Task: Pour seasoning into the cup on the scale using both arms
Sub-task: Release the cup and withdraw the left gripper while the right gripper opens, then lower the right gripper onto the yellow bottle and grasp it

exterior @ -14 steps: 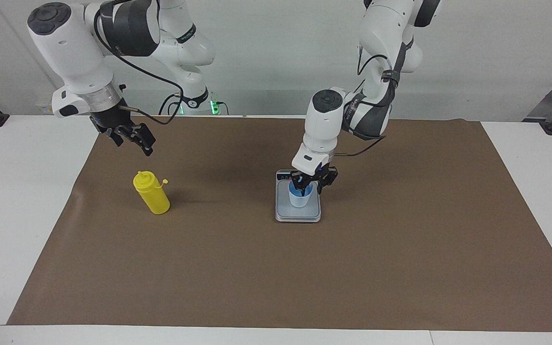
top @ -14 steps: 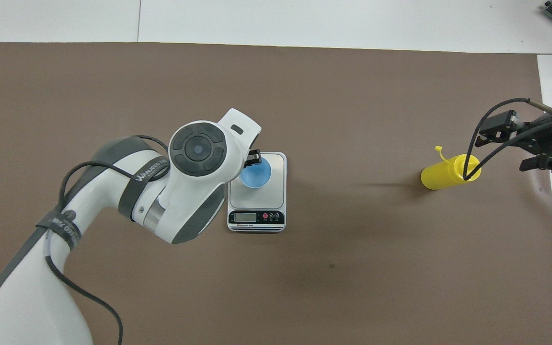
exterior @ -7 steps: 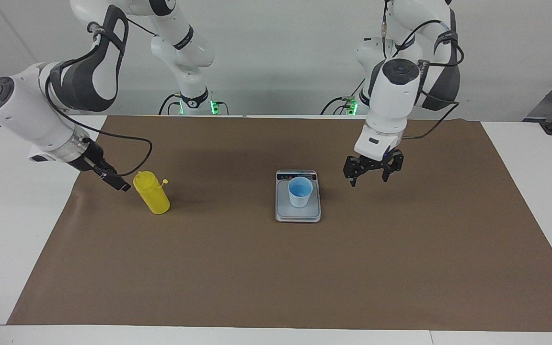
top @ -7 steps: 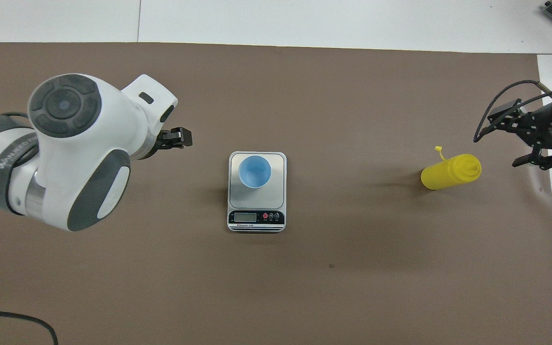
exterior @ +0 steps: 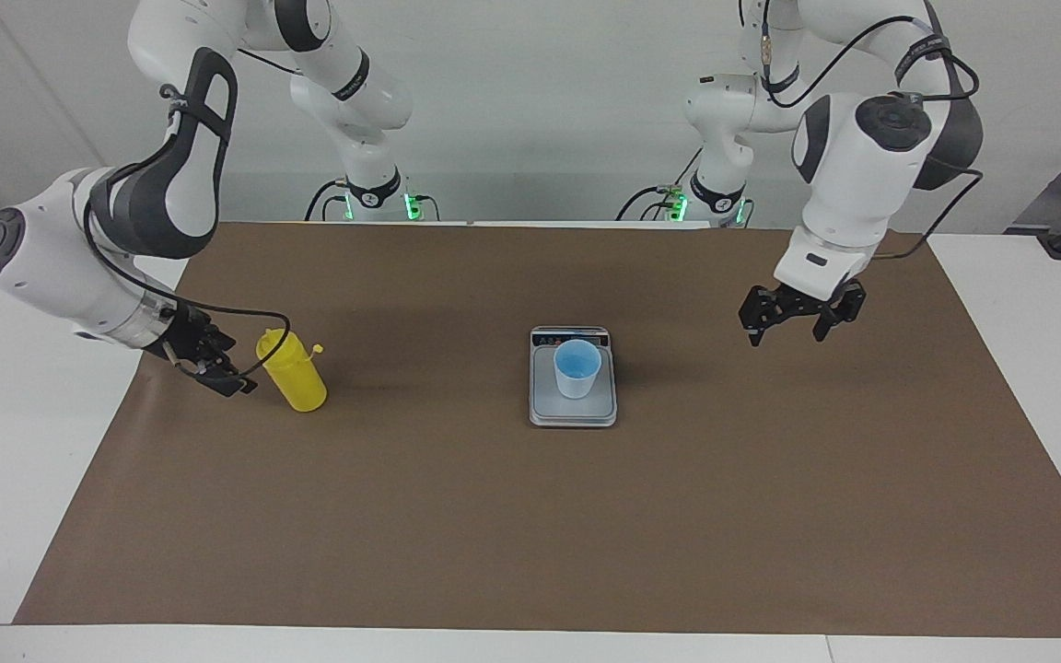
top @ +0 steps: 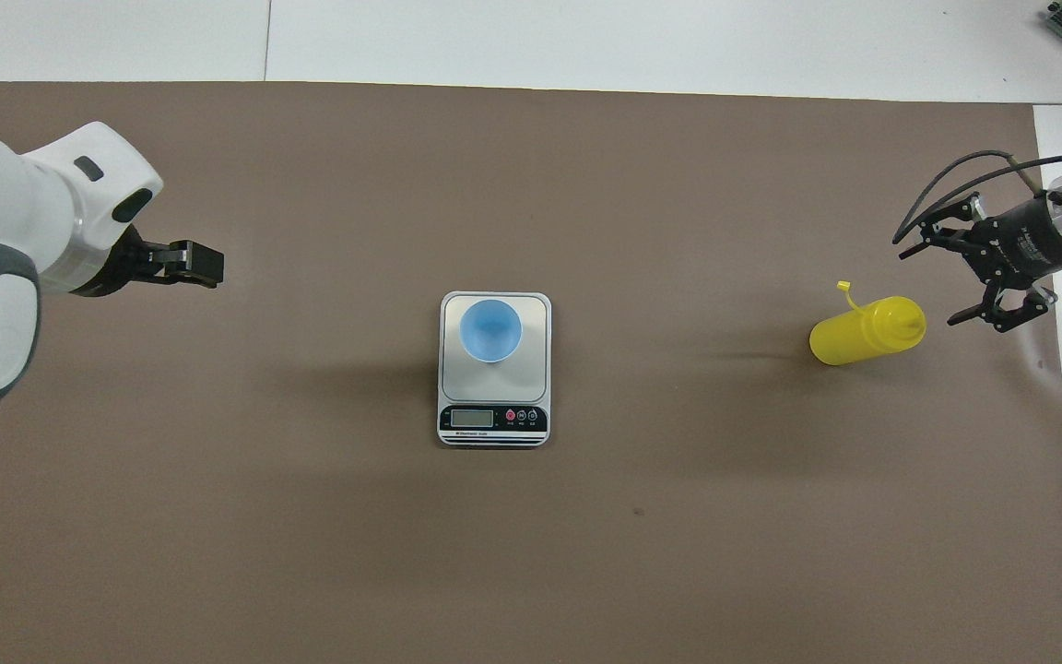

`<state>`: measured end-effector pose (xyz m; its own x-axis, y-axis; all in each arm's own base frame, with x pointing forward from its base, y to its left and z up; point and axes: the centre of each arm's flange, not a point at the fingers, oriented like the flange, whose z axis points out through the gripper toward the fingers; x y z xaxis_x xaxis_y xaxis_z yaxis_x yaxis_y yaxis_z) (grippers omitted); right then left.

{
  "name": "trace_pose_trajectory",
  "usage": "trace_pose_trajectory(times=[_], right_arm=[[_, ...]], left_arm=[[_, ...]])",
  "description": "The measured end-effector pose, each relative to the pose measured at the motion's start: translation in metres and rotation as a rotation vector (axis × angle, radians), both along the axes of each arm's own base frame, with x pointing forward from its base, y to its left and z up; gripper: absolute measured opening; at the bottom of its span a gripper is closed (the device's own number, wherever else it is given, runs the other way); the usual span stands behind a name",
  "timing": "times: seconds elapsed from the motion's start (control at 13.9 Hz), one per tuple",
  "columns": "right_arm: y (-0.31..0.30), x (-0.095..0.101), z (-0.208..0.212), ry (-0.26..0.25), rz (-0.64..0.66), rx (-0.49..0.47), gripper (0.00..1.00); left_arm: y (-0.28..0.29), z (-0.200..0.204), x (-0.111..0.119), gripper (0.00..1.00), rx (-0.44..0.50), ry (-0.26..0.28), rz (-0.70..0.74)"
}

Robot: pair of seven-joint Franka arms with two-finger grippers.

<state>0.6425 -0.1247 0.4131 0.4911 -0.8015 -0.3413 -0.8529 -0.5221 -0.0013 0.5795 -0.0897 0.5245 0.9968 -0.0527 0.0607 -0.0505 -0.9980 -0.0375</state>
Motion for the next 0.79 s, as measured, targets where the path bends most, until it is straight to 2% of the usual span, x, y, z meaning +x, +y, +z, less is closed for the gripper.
trace_pose_trajectory(times=[0.22,0.43,0.79], right_arm=[[-0.006,0.01,-0.022,0.057,-0.058,0.021,1.0],[-0.01,0.015,-0.047,0.085,-0.095,0.09,1.0],[-0.001,0.001,-0.082,0.179,-0.129,0.207,1.0]], left_arm=[[0.034,0.009,-0.003,1.0,-0.009,0.018,-0.034],[0.046,0.025,-0.009,1.0,-0.009,0.042,-0.045],[0.036,0.065,-0.022,1.0,-0.004,0.082,-0.063]])
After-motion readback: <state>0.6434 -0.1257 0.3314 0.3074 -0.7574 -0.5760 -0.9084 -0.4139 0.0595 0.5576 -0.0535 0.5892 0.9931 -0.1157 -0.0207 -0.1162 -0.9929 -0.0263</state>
